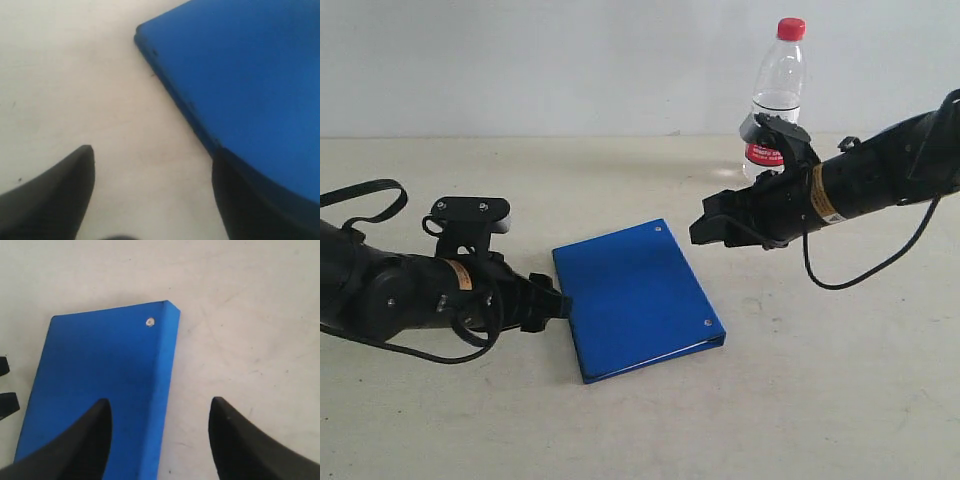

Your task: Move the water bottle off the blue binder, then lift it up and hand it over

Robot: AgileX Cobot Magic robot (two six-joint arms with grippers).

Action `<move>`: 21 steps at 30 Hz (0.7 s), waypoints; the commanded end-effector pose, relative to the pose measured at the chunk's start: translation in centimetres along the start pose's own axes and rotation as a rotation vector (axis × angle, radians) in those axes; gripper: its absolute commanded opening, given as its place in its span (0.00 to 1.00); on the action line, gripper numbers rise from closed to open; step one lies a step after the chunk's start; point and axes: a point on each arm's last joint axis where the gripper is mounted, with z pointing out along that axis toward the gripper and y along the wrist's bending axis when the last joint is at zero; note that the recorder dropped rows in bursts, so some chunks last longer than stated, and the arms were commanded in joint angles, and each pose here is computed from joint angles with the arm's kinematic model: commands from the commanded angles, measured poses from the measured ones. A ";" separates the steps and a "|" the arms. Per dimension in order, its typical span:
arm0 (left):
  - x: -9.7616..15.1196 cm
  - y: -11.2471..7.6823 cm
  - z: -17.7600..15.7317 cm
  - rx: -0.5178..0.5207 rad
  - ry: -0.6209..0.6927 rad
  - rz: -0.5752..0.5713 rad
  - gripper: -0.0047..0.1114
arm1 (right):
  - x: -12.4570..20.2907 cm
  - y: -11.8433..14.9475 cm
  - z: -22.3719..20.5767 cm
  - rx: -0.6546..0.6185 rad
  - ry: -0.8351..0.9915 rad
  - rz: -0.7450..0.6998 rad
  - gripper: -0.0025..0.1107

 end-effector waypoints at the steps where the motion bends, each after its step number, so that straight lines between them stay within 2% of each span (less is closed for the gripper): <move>1: -0.9 -0.4 0.4 0.022 -0.026 0.046 0.58 | 0.5 -0.7 1.4 -0.036 0.036 0.018 0.48; 7: -1.2 -1.0 0.4 0.070 -0.018 0.068 0.58 | 0.5 -0.9 2.1 -0.070 0.051 0.022 0.48; 12: -1.4 -2.1 0.3 0.200 -0.032 -0.014 0.58 | 0.6 -0.7 2.1 -0.091 0.056 0.022 0.48; 14: -1.5 -2.9 0.1 0.293 -0.031 -0.108 0.58 | 0.6 -0.7 2.1 -0.091 0.056 0.022 0.48; 15: -1.9 -3.3 -0.2 0.371 -0.036 -0.251 0.57 | 0.6 -0.6 2.1 -0.100 0.059 0.023 0.48; 18: -2.4 -3.6 -0.4 0.448 -0.034 -0.487 0.53 | 0.6 -0.4 2.0 -0.117 0.063 0.023 0.48; 21: -2.6 -3.5 -0.4 0.461 -0.032 -0.591 0.51 | 0.7 -0.4 2.0 -0.125 0.065 0.023 0.48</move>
